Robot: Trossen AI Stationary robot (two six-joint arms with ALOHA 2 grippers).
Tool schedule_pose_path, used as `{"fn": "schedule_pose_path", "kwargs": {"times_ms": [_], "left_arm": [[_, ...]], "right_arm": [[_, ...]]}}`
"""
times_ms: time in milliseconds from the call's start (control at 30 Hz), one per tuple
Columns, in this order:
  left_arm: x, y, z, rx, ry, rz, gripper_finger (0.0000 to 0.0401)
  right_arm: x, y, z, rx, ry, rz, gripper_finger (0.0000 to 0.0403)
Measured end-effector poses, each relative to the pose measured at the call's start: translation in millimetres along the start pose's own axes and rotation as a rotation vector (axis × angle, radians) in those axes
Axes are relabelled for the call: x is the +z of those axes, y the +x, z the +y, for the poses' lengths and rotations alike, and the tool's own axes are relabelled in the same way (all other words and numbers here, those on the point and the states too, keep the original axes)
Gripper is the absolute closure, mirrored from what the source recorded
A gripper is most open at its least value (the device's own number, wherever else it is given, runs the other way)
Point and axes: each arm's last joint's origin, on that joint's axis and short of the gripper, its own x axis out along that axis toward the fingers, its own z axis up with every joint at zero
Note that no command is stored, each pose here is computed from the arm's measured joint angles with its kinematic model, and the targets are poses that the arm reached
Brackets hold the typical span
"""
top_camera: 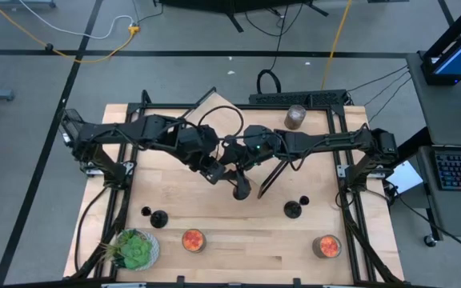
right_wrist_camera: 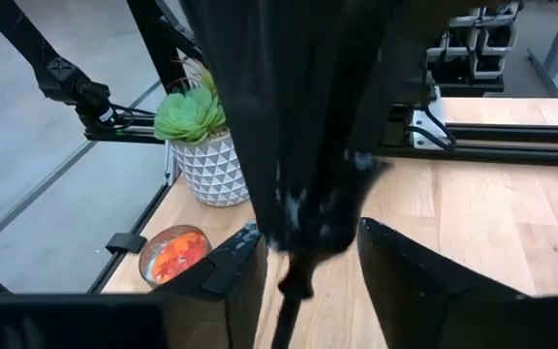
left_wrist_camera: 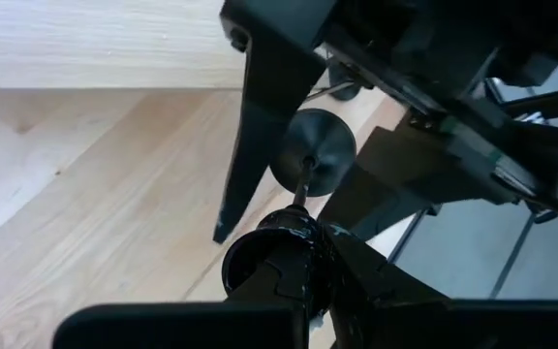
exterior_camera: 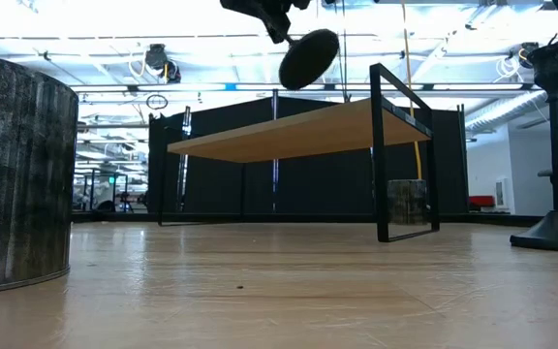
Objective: Pick & Place candle stick holders
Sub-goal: Put the top left black candle holder on the shelf
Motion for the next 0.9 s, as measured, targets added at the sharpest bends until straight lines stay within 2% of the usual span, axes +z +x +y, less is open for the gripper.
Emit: {"fn": "schedule_pose_path", "kwargs": {"times_ms": [500, 900], "left_arm": [[0.9, -0.1, -0.9, -0.011, 0.014, -0.011, 0.0386], [1.0, -0.1, -1.1, -0.013, 0.026, -0.011, 0.0386]], "right_arm": [[-2.0, 0.8, -0.2, 0.002, 0.027, 0.012, 0.0379], [-1.8, 0.8, -0.3, -0.002, 0.003, 0.009, 0.0382]]}}
